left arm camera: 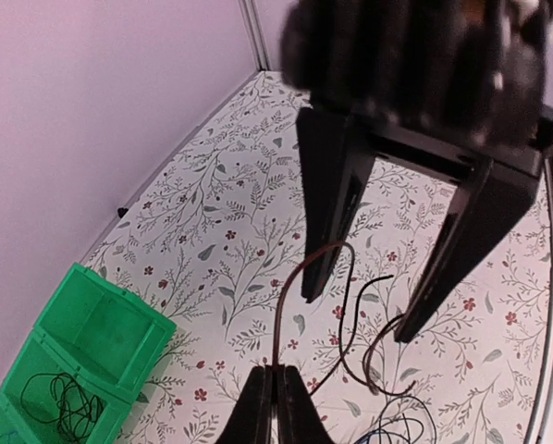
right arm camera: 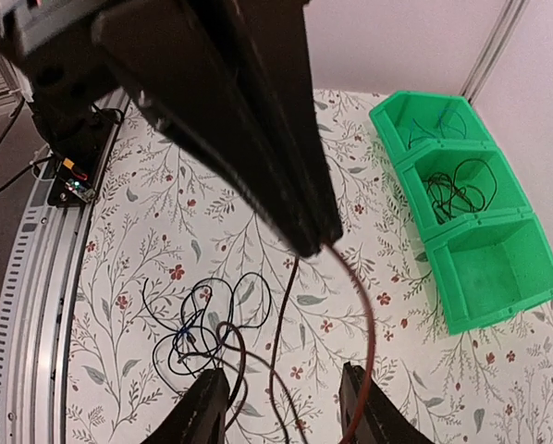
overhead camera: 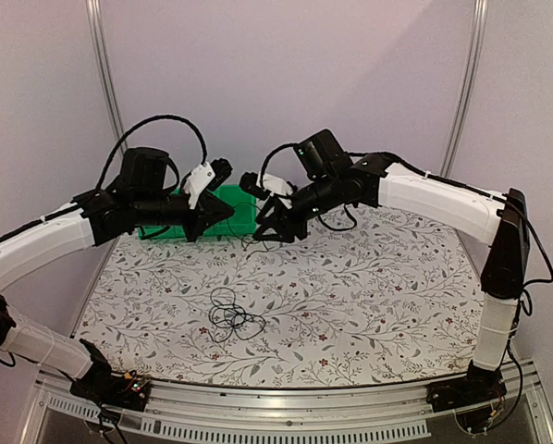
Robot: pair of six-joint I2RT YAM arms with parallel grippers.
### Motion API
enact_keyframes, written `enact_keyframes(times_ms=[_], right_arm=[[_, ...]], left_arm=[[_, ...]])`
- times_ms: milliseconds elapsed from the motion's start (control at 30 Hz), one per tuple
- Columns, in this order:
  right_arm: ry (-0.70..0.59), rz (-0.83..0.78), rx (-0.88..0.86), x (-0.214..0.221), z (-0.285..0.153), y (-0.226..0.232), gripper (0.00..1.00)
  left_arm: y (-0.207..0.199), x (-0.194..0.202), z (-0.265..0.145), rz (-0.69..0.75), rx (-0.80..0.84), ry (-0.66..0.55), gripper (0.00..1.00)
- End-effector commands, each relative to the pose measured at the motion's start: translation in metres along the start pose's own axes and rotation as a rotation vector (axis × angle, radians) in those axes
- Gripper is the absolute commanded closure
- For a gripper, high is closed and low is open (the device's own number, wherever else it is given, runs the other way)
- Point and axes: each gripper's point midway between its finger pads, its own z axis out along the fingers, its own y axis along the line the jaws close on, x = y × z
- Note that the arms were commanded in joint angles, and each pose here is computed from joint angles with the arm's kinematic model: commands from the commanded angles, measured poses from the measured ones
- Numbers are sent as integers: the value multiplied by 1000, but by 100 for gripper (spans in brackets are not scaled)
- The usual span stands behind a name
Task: Untangle the cables
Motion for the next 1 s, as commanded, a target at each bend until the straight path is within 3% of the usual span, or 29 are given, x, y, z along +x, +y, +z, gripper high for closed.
enact_keyframes(times_ms=[0,300,500,967], right_arm=[[94,78,43,48,-7,-11,52],[196,64,112,94,-25,-16,51],[204,66,148,99,-27,-20,50],[241,67,106,112,-27,-3,50]], left_arm=[[45,9,-3,-60,-182,18,100],[138,88,1,-318,-516,263,100],[192,105,-3,-470,-689,267,100],[287,158,17,-498,-915,416,100]])
